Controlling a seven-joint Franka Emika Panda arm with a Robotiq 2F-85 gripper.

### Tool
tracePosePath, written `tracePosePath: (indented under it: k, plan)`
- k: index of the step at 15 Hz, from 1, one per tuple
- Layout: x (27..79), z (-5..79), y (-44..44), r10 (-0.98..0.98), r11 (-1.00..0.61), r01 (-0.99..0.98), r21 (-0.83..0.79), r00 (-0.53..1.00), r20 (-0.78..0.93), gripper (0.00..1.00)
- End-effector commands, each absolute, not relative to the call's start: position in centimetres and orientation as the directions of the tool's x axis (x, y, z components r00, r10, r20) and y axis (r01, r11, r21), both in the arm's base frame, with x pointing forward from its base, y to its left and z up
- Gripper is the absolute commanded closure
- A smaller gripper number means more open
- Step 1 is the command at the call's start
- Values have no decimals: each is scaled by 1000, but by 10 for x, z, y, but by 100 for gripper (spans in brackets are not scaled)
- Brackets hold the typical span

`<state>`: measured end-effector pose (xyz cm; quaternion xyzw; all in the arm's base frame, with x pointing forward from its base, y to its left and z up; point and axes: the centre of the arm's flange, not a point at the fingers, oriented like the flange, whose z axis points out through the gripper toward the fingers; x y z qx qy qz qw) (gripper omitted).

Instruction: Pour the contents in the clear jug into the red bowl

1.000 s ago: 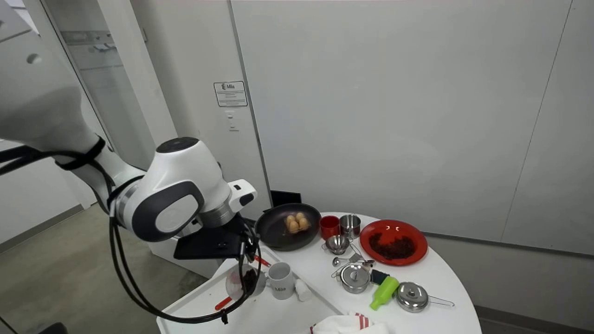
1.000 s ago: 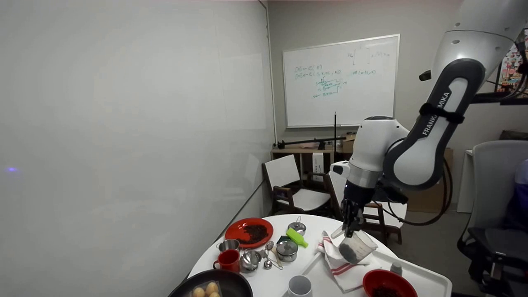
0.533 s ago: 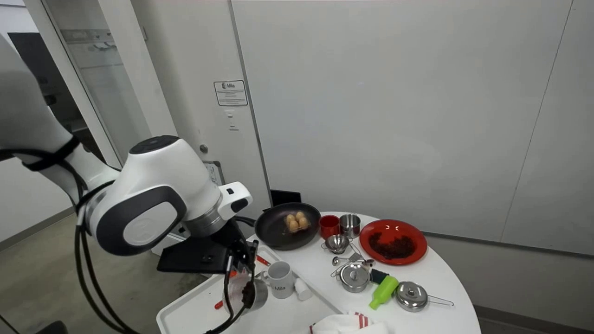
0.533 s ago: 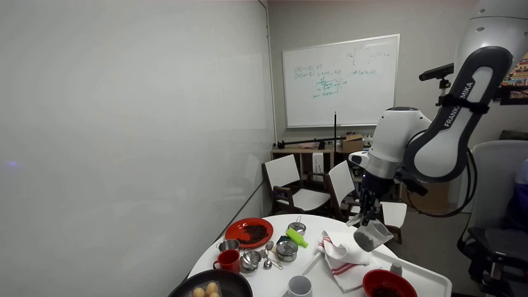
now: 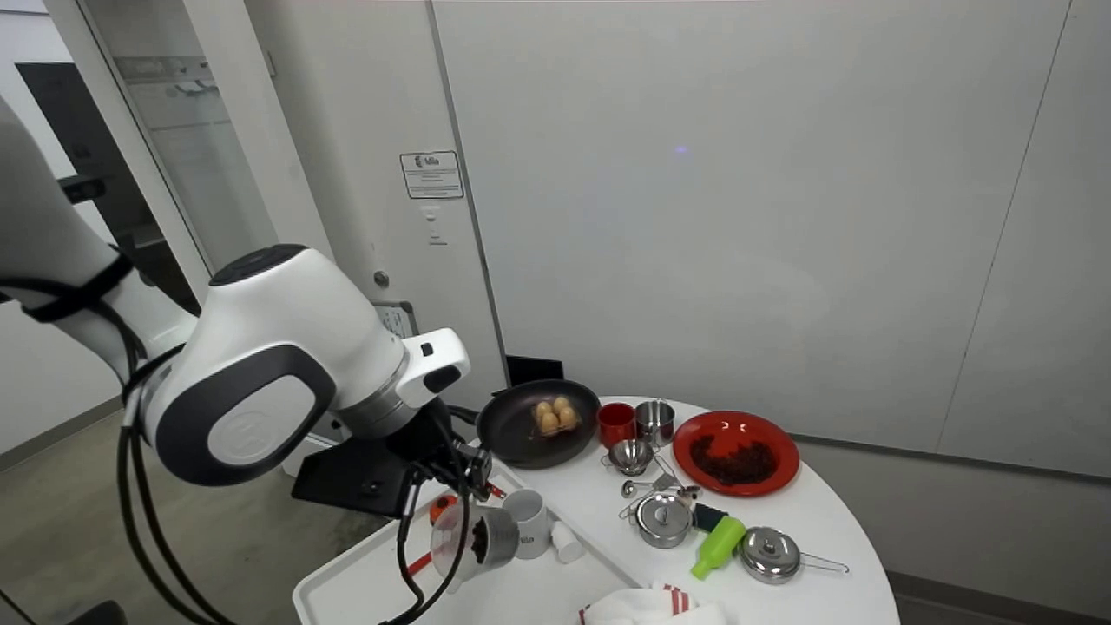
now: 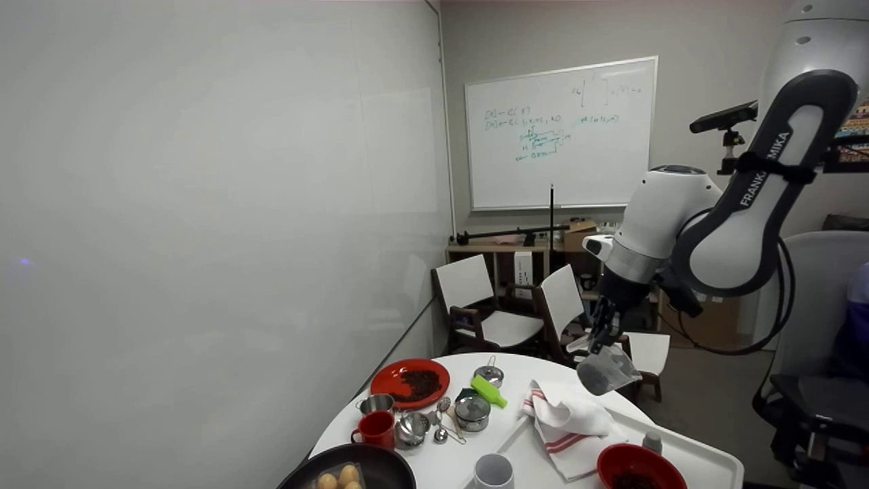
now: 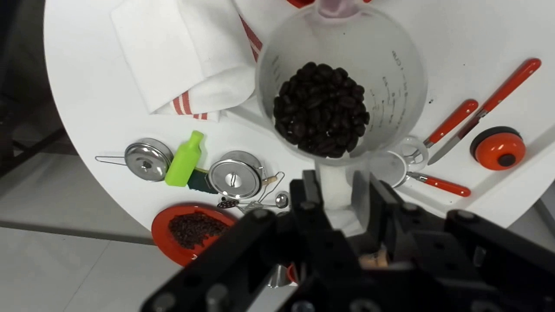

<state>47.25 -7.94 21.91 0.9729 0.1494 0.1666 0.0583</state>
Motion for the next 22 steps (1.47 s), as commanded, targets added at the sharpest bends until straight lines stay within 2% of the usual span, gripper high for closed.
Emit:
tracePosePath:
  k: [1, 4, 8, 9, 10, 12, 13, 18, 22]
  plan:
    - [471, 223, -71, 234, -967, 180, 179, 906, 353, 91]
    - [473, 226, -73, 205, -974, 156, 163, 913, 352, 91]
    - [479, 229, -40, 308, -951, 294, 94, 885, 350, 91]
    - [478, 222, -47, 279, -959, 245, 140, 896, 345, 91]
    - [479, 222, -37, 289, -957, 259, 130, 892, 348, 73]
    - [479, 221, -38, 288, -957, 257, 132, 893, 345, 73]
    - [479, 221, -42, 283, -958, 252, 134, 895, 343, 91]
    - [479, 208, -49, 296, -954, 264, 143, 906, 302, 90]
    - [481, 201, -74, 199, -974, 151, 170, 930, 309, 90]
